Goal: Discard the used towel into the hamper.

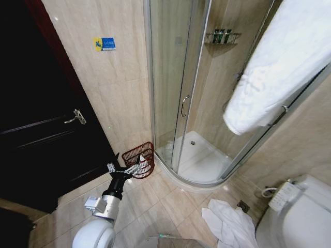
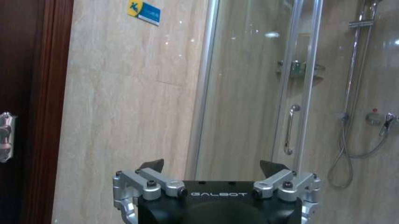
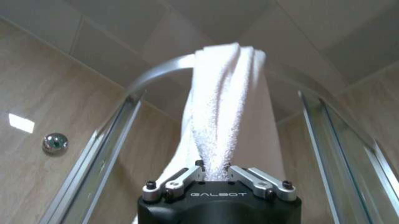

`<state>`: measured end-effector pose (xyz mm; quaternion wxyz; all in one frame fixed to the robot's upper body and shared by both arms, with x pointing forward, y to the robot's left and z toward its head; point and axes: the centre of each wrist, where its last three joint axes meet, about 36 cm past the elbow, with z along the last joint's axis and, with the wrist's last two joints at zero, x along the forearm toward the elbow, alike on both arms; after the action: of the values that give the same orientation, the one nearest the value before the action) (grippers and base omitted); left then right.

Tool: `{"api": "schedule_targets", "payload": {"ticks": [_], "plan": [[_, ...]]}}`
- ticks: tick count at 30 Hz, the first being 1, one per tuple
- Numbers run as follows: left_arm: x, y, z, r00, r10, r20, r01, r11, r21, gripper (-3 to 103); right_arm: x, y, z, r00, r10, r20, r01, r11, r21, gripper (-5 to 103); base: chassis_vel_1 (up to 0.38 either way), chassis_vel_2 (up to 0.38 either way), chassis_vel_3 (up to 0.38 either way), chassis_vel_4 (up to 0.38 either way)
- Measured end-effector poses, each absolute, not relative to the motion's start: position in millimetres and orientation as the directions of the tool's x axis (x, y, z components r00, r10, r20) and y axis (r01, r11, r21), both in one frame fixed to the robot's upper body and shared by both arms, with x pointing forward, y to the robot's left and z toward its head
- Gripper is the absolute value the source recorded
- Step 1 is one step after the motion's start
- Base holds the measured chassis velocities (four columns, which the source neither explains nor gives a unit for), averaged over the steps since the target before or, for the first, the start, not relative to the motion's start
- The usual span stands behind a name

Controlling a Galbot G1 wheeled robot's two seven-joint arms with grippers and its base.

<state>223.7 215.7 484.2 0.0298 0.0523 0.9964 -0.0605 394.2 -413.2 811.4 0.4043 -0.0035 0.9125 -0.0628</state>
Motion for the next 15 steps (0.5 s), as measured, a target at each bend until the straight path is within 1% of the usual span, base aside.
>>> {"api": "schedule_targets", "payload": {"ticks": [7,15], "plan": [[224,216,484,-0.993,0.101,-0.066,0.108,0.987,-0.117,100,392,-403,765,-0.711,-0.030,-0.702,0.003,0.999,-0.046,4,0.000,0.000,0.000,0.000],[224,216,484,-0.993,0.101,-0.066,0.108,0.987,-0.117,100,378,-386,710,-0.756,-0.045,-0.653,-0.040,0.999,-0.022,4,0.000,0.000,0.000,0.000]]}}
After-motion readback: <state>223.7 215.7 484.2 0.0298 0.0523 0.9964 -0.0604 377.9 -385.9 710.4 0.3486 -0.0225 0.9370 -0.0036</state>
